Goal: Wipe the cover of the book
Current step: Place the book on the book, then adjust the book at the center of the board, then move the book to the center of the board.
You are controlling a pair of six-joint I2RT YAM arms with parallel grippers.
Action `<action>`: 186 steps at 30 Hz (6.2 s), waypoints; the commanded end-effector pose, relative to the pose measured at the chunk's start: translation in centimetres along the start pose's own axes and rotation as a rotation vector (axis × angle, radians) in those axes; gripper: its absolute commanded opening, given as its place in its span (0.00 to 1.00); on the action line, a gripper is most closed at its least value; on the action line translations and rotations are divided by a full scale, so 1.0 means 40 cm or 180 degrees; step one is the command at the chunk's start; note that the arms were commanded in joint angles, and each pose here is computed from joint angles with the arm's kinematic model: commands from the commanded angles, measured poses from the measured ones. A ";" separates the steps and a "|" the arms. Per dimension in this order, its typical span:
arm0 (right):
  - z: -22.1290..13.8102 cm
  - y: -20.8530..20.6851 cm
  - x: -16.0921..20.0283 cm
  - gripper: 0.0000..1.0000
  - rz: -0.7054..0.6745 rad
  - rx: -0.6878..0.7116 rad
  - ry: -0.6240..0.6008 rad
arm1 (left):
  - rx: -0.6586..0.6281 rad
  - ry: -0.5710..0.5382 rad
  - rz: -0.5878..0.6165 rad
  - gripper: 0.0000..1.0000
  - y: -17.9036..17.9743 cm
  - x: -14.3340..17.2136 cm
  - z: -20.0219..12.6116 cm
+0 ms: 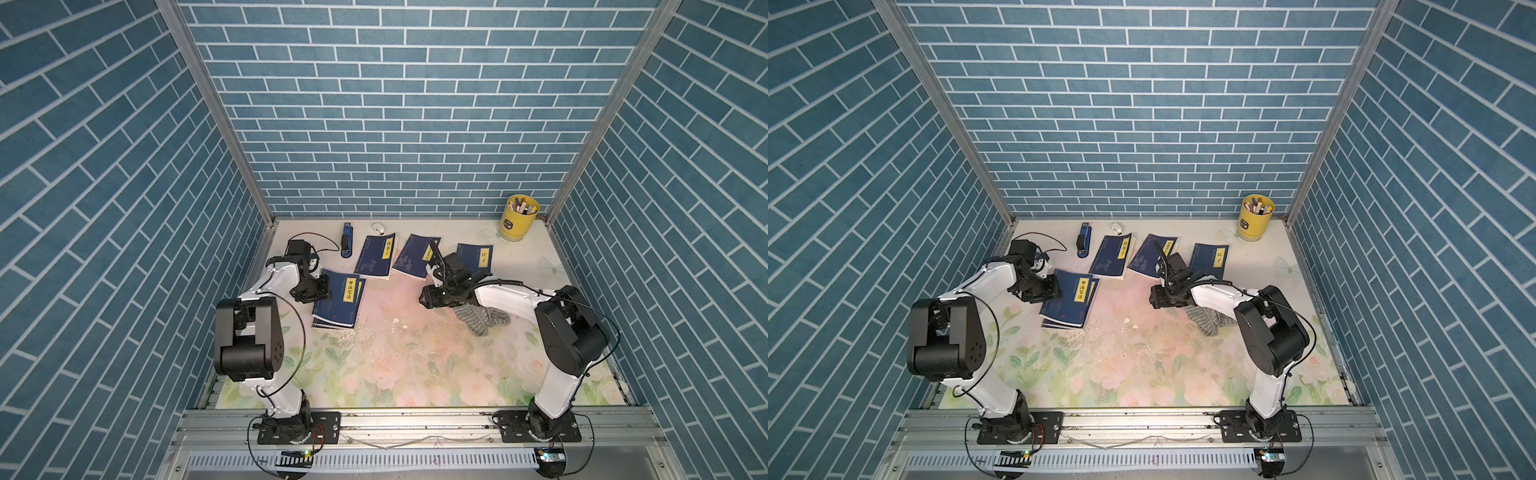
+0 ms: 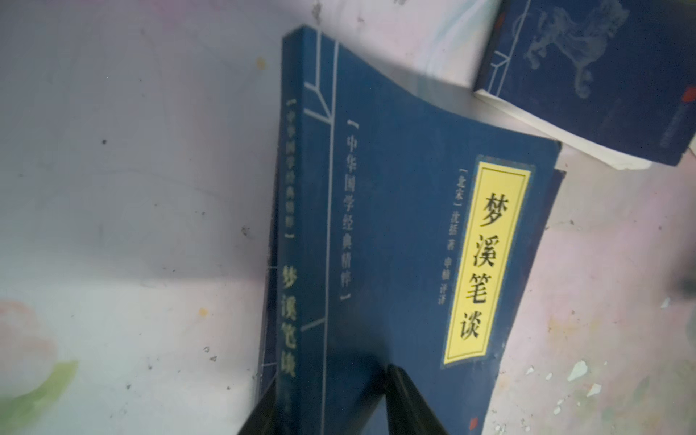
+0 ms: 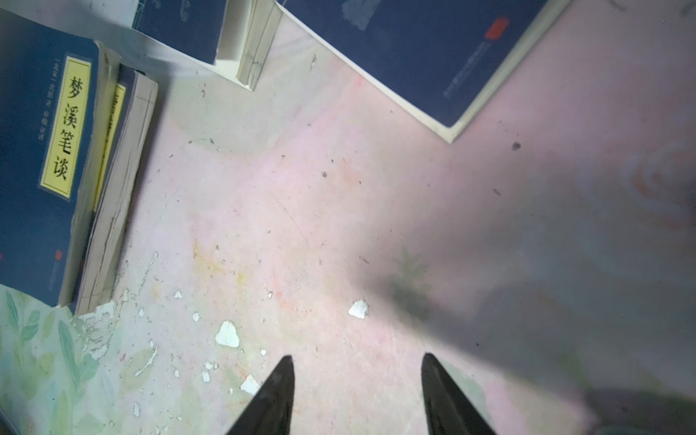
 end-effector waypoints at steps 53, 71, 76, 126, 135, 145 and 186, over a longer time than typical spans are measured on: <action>0.352 0.388 -0.121 0.54 -0.0978 0.0531 0.0065 | 0.0089 -0.1321 -0.0678 0.72 0.019 -0.108 0.052; 0.351 0.436 -0.122 0.55 -0.1089 0.0238 0.0022 | 0.0068 -0.1335 -0.0733 0.71 0.019 -0.096 0.046; 0.352 0.441 -0.120 0.55 -0.1122 0.0202 0.0030 | 0.0038 -0.1361 -0.0742 0.71 0.020 -0.094 0.040; 0.312 0.432 -0.128 0.56 -0.1342 0.0442 -0.0001 | -0.0046 -0.1321 -0.0874 0.72 0.035 -0.072 0.071; 0.145 0.355 -0.175 0.56 -0.1184 0.0597 -0.0267 | -0.0097 -0.1640 -0.0809 0.73 0.018 -0.139 -0.020; -0.074 0.111 -0.170 0.57 -0.0669 0.0915 -0.0439 | 0.0080 -0.1786 -0.0390 0.73 -0.123 -0.161 -0.067; 0.030 -0.554 -0.491 0.60 0.0543 0.0447 0.0061 | 0.0687 -0.1813 0.0703 0.78 -0.513 -0.093 -0.038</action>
Point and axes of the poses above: each gripper's point midway between its finger pads, its own z axis out along the fingers, its own y axis along the line the jaws close on, x = y × z, the point moved 7 cm from there along -z, back along the fingers, and after that the axes turned 8 degrees about z, right-handed, at the moved point
